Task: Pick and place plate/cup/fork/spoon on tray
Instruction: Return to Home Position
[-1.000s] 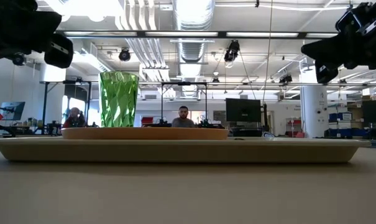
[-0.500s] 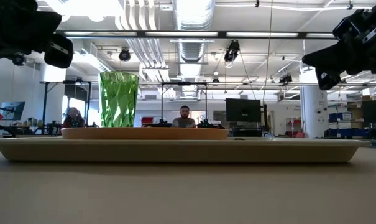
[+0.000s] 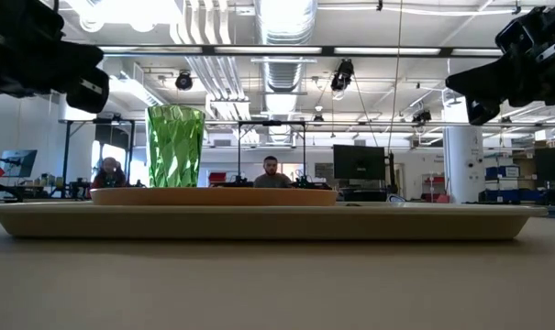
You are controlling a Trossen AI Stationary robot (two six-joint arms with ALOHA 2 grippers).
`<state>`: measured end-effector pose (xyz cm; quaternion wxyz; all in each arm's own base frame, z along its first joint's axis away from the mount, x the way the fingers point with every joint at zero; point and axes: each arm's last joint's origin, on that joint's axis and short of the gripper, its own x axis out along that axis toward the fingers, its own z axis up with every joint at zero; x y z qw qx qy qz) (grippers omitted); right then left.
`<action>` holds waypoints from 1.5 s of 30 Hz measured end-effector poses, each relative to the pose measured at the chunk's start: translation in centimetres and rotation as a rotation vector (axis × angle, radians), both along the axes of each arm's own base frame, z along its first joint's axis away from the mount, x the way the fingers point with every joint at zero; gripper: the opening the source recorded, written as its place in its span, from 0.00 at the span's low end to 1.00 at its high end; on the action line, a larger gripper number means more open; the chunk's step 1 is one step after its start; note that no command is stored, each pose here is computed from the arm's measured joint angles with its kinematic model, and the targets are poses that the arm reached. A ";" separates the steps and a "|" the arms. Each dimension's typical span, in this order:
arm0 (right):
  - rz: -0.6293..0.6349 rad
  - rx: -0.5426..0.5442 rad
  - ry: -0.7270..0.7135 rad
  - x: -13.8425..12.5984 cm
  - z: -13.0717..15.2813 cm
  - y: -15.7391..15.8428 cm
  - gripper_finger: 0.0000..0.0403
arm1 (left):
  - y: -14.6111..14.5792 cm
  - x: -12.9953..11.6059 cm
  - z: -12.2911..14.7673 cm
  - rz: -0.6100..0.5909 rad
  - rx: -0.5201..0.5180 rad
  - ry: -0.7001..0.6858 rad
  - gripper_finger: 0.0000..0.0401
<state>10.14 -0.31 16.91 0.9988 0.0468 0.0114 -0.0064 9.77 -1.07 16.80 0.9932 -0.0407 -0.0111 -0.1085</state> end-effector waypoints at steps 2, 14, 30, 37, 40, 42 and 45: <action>0.000 0.000 -0.002 0.0 0.0 0.0 0.02 | 0.0 0.0 0.1 0.010 0.037 -0.012 0.00; -0.001 -0.061 -0.001 0.0 0.0 0.0 0.02 | 0.3 0.0 0.0 0.050 0.070 -0.005 0.00; -0.002 0.022 -0.003 0.0 0.0 0.0 0.02 | 0.3 0.0 0.1 0.042 0.067 -0.011 0.00; -0.002 0.014 -0.002 0.0 0.0 0.0 0.02 | 0.3 0.0 0.1 0.043 0.066 -0.013 0.00; -0.002 0.014 -0.002 0.0 0.0 0.0 0.02 | 0.3 0.0 0.1 0.043 0.066 -0.014 0.00; -0.002 0.013 -0.002 0.0 0.0 0.0 0.02 | 0.3 0.0 0.1 0.042 0.066 -0.015 0.00; -0.002 0.012 -0.002 0.0 0.0 0.0 0.02 | 0.3 0.0 0.1 0.042 0.067 -0.016 0.00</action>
